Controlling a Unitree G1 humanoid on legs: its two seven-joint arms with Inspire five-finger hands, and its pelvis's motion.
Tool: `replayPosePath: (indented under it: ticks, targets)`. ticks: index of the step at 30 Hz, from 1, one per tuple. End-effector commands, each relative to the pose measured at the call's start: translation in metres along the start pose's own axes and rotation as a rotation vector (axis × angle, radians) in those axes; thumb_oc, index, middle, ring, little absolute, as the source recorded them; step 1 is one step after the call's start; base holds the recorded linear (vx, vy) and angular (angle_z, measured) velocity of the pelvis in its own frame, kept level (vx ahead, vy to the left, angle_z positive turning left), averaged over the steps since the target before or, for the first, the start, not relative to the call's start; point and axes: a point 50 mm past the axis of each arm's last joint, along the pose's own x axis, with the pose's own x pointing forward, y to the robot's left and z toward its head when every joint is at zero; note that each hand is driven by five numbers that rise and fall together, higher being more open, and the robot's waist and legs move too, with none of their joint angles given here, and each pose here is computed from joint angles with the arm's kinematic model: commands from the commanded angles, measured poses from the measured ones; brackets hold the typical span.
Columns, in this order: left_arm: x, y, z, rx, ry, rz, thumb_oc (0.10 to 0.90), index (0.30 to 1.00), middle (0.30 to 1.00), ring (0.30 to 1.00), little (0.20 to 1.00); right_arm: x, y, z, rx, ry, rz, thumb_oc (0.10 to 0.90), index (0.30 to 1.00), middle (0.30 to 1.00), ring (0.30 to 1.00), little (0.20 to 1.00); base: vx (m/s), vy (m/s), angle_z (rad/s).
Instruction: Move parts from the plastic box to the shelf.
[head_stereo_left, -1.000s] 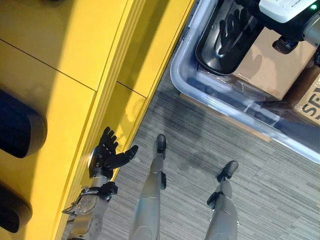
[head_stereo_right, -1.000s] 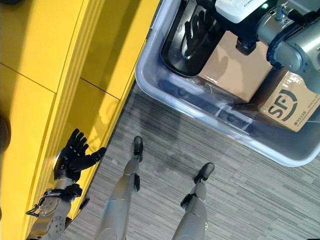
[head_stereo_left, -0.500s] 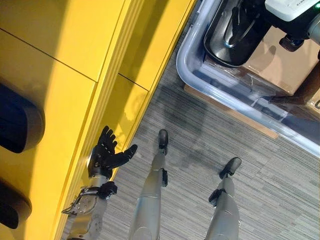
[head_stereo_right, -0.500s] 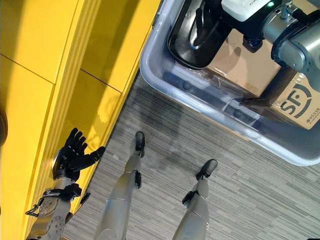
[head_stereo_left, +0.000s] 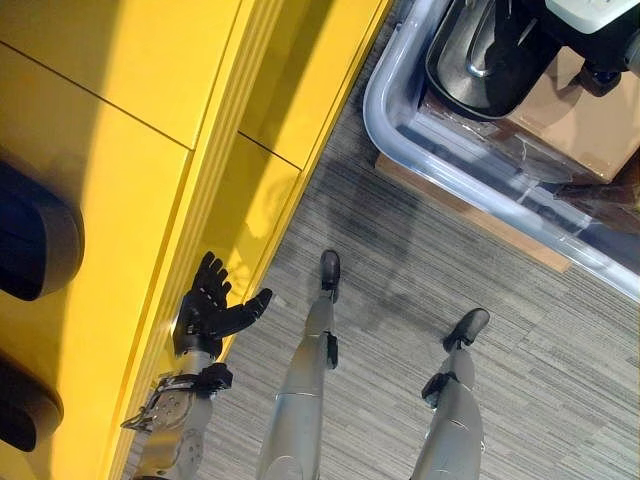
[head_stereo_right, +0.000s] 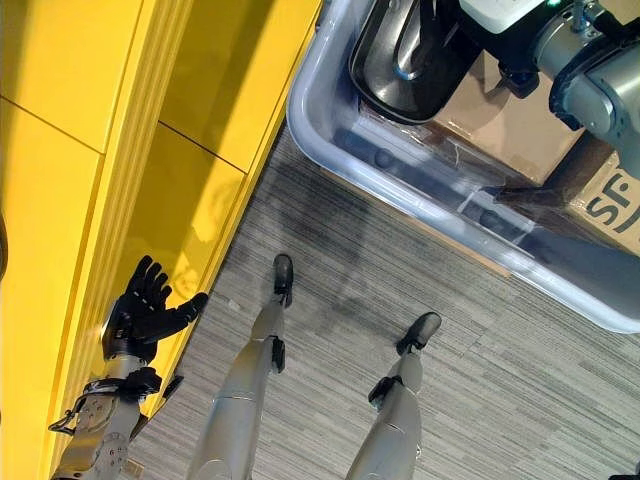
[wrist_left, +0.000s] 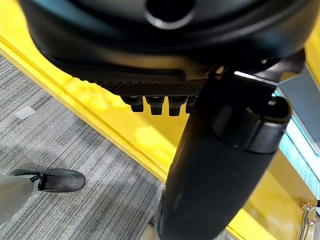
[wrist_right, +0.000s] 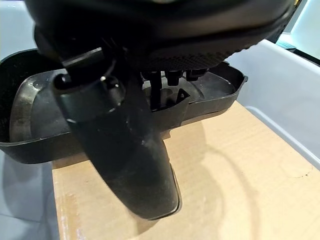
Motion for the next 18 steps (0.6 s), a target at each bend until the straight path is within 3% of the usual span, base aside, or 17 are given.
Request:
replayPosePath:
  ticks: [1,8,10,11,12,13,18]
  targets:
    - [-0.003,0.028,0.042,0.039,-0.19,0.078,0.9,1.0,1.0,1.0,1.0,-0.012,-0.05,-0.051,-0.041,0.191,-0.171,0.9,1.0,1.0,1.0,1.0,0.0,0.0,0.0]
    - [-0.002,0.026,0.041,0.02,-0.196,0.082,0.9,1.0,1.0,1.0,1.0,-0.012,-0.038,-0.051,-0.04,0.198,-0.13,0.9,1.0,1.0,1.0,1.0,0.0,0.001,-0.01]
    - [-0.001,0.025,0.041,0.014,-0.195,0.081,0.9,1.0,1.0,1.0,1.0,-0.011,-0.034,-0.051,-0.039,0.2,-0.118,0.804,0.865,0.865,0.865,0.865,0.0,0.0,0.0]
    - [-0.001,0.025,0.04,0.012,-0.196,0.082,0.9,1.0,1.0,1.0,1.0,-0.011,-0.031,-0.051,-0.037,0.206,-0.109,0.576,0.547,0.547,0.547,0.547,0.0,0.0,0.0]
    - [-0.002,0.025,0.04,0.012,-0.194,0.083,0.9,1.0,1.0,1.0,1.0,-0.012,-0.03,-0.052,-0.036,0.209,-0.104,0.525,0.476,0.476,0.476,0.476,0.0,0.0,0.0]
    - [-0.002,0.025,0.039,0.009,-0.191,0.089,0.9,1.0,1.0,1.0,1.0,-0.011,-0.028,-0.051,-0.036,0.207,-0.094,0.4,0.3,0.3,0.3,0.3,0.0,0.0,0.0]
    - [-0.002,0.024,0.037,-0.002,-0.191,0.095,0.9,1.0,1.0,1.0,1.0,-0.01,-0.019,-0.048,-0.034,0.206,-0.064,0.4,0.3,0.3,0.3,0.3,0.0,0.0,0.0]
